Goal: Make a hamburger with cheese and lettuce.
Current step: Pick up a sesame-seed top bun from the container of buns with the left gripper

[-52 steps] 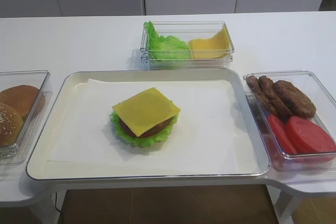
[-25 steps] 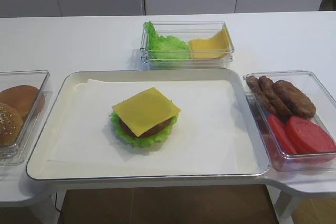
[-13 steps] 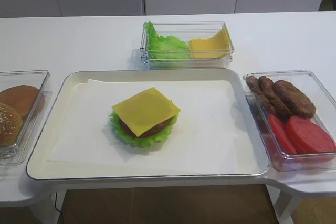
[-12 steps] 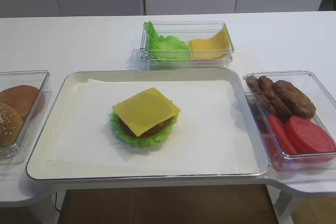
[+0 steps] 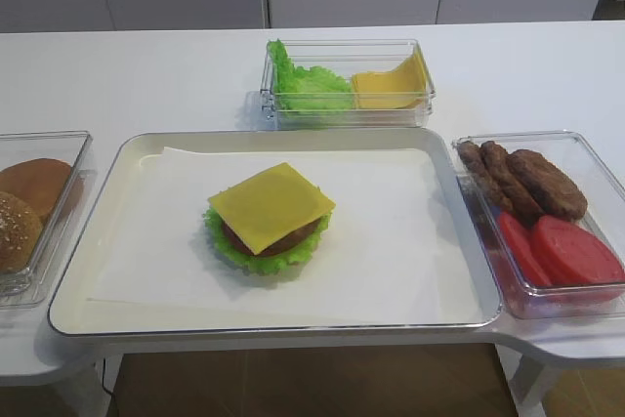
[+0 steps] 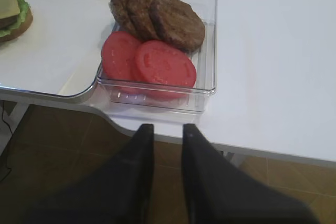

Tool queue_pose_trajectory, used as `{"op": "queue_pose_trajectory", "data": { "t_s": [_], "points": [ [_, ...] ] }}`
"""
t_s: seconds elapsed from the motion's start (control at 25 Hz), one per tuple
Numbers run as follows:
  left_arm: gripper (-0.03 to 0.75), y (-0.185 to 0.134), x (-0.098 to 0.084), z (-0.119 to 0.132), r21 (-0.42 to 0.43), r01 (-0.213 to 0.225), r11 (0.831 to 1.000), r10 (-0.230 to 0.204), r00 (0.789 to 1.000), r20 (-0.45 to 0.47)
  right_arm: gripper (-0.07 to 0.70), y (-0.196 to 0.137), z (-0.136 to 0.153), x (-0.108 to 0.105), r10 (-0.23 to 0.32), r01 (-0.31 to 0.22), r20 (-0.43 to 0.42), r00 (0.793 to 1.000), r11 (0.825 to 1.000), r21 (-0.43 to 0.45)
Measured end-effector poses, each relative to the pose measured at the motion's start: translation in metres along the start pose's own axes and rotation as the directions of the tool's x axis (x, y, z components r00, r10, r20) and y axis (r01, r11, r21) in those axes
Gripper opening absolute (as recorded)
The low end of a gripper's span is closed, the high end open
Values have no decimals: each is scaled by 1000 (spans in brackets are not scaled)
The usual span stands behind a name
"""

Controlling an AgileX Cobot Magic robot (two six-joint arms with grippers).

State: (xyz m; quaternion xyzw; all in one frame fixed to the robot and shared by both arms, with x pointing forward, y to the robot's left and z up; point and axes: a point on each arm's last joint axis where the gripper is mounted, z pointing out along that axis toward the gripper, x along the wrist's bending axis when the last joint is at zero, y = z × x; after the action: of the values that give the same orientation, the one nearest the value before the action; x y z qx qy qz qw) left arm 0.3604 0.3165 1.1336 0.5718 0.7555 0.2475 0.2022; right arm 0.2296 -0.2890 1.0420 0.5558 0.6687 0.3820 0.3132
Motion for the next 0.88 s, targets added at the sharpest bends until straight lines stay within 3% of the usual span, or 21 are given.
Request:
{"op": "queue_pose_trajectory", "data": {
  "t_s": [0.32, 0.44, 0.52, 0.68, 0.88],
  "points": [
    [512, 48, -4, 51, 172, 13, 985, -12, 1000, -5, 143, 0, 0, 0, 0, 0, 0, 1000, 1000, 0],
    [505, 53, 6, 69, 272, 3, 962, -12, 999, 31, 143, 0, 0, 0, 0, 0, 0, 1000, 1000, 0],
    [502, 54, 16, 81, 331, 26, 943, -42, 998, 42, 143, 0, 0, 0, 0, 0, 0, 1000, 1000, 0],
    [501, 55, 35, 88, 353, 49, 934, -75, 995, 60, 143, 0, 0, 0, 0, 0, 0, 1000, 1000, 0],
    [499, 54, 49, 87, 337, 9, 942, -34, 997, 69, 143, 0, 0, 0, 0, 0, 0, 1000, 1000, 0]
  ]
}}
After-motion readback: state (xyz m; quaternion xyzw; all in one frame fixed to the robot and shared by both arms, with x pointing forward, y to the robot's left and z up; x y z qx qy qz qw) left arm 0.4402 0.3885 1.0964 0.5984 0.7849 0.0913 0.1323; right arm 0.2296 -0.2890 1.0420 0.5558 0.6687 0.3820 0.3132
